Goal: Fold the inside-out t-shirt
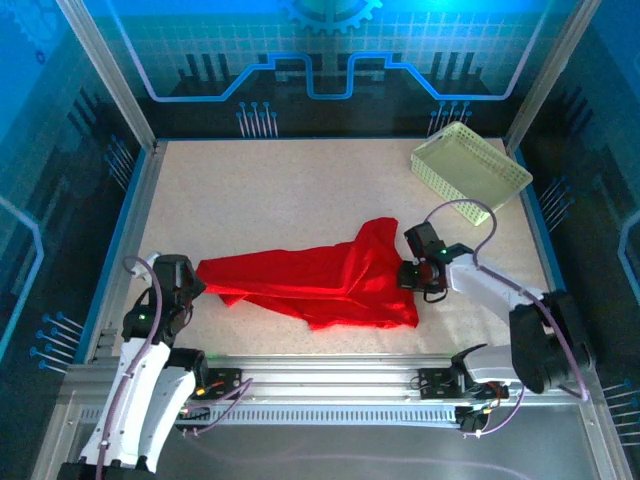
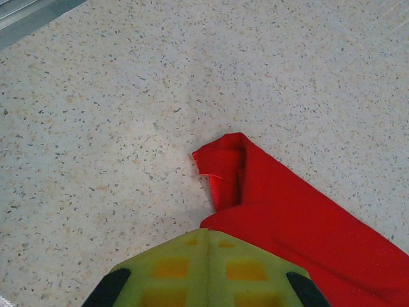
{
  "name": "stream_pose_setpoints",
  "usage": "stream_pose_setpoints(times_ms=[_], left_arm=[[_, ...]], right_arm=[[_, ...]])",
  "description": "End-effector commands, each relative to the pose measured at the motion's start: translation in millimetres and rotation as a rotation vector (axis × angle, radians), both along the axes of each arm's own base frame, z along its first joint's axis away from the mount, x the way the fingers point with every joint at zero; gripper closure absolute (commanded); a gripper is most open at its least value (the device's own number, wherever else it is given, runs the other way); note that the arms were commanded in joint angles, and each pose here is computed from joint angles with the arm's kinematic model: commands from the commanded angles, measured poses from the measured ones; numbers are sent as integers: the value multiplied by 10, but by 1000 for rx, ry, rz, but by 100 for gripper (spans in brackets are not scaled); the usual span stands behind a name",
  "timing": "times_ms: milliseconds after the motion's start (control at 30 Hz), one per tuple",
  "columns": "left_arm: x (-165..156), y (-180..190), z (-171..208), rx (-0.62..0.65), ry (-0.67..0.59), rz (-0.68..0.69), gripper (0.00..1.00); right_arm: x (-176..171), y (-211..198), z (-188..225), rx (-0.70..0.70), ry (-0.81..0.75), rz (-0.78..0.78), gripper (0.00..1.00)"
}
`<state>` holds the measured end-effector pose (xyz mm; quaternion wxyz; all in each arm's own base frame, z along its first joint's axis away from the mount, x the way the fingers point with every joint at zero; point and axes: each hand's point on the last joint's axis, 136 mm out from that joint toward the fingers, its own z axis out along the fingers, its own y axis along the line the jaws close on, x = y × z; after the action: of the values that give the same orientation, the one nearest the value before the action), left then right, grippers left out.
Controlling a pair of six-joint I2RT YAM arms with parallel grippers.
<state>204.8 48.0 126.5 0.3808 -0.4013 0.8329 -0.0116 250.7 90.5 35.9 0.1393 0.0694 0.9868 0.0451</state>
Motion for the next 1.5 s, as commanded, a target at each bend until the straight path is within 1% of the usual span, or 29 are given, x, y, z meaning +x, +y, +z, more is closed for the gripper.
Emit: stream_pose_setpoints(times_ms=[0, 100, 167, 233, 267, 400, 600, 733, 833, 967, 1100, 1133, 1167, 1200, 1233, 1300, 1367, 1400, 1467], left_arm=[[32, 82, 100, 33, -27, 26, 100], [27, 87, 81, 33, -25, 28, 100], [36, 90, 75, 33, -23, 28, 100], [45, 92, 68, 33, -20, 29, 100], [57, 90, 67, 32, -19, 26, 100], [98, 87, 73, 31, -16, 24, 100], [171, 144, 152, 47, -23, 40, 100], [232, 214, 244, 43, -49, 67, 100], [274, 240, 267, 34, -58, 75, 100], [268, 293, 202, 42, -34, 91, 100], [208, 395, 124, 38, -9, 133, 100], [194, 425, 99, 31, -4, 146, 100], [194, 446, 79, 20, -2, 155, 100], [206, 455, 57, 9, -3, 154, 100], [226, 450, 28, -6, -2, 149, 100], [252, 445, -19, -22, 9, 142, 100], [272, 430, -50, -34, 18, 135, 100], [275, 427, -61, -38, 18, 133, 100], [283, 420, -72, -44, 17, 130, 100]], right_arm=[[165, 124, 22, 32, -35, 18, 58], [165, 127, -17, 30, -37, 23, 75], [175, 116, 48, 19, -56, 24, 87], [169, 85, 157, -8, -82, 26, 96], [166, 72, 221, -25, -96, 30, 99], [109, 72, 368, -47, -112, 46, 100], [-11, -32, 603, -85, -149, 20, 100], [-153, -35, 856, -67, -199, 36, 100], [-386, 19, 822, -54, -166, 52, 100], [-750, 88, 613, -65, -97, 60, 100], [-988, 105, 436, -86, -63, 60, 100], [-1031, 101, 390, -93, -51, 61, 92], [-1054, 108, 359, -99, -43, 72, 79], [-1050, 109, 354, -104, -43, 80, 69], [-1018, 120, 388, -108, -58, 97, 64], [-909, 115, 521, -116, -100, 126, 60], [-784, 94, 658, -81, -127, 128, 59], [-736, 103, 684, -42, -129, 126, 57], [-648, 169, 683, 80, -109, 124, 56]])
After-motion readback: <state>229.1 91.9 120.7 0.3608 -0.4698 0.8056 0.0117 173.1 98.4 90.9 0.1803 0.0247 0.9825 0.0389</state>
